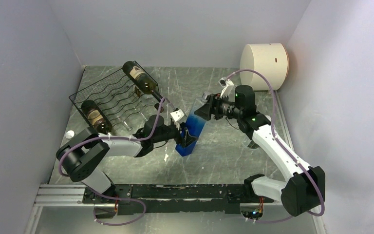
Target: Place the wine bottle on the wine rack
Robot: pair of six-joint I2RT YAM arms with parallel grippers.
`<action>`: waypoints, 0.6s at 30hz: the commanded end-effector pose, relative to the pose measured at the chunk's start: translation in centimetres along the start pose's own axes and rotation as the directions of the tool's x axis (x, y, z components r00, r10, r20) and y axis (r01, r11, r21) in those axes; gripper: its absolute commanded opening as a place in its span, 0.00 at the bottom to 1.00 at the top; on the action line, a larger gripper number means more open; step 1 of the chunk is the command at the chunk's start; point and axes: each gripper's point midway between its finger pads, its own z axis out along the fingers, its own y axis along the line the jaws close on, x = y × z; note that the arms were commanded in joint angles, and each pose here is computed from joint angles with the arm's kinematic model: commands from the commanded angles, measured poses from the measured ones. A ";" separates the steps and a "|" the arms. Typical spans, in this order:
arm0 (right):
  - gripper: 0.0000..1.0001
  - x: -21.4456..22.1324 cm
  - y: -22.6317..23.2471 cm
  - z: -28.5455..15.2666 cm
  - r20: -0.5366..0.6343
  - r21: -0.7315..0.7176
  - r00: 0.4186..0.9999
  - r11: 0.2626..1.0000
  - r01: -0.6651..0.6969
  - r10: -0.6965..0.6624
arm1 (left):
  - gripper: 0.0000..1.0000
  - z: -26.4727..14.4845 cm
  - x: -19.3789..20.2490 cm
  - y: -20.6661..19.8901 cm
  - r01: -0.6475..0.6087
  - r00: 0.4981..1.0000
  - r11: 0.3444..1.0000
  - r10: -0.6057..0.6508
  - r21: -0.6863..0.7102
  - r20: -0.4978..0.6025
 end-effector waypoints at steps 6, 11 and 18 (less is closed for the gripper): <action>0.37 -3.4 4.9 -1.8 0.138 -0.162 0.990 0.985 0.064 -0.042 | 0.25 0.2 -1.6 -0.7 -0.065 0.996 0.998 0.064 0.018 0.059; 0.72 -3.7 4.4 -3.0 0.134 -0.079 0.988 0.993 0.090 -0.078 | 0.07 -0.2 -4.6 -0.1 -0.200 0.973 0.979 0.203 -0.032 0.111; 0.84 -6.6 5.8 -6.7 0.186 0.027 0.965 0.983 0.184 -0.186 | 0.07 -2.7 -11.7 0.4 -0.512 0.807 0.837 0.546 -0.192 0.227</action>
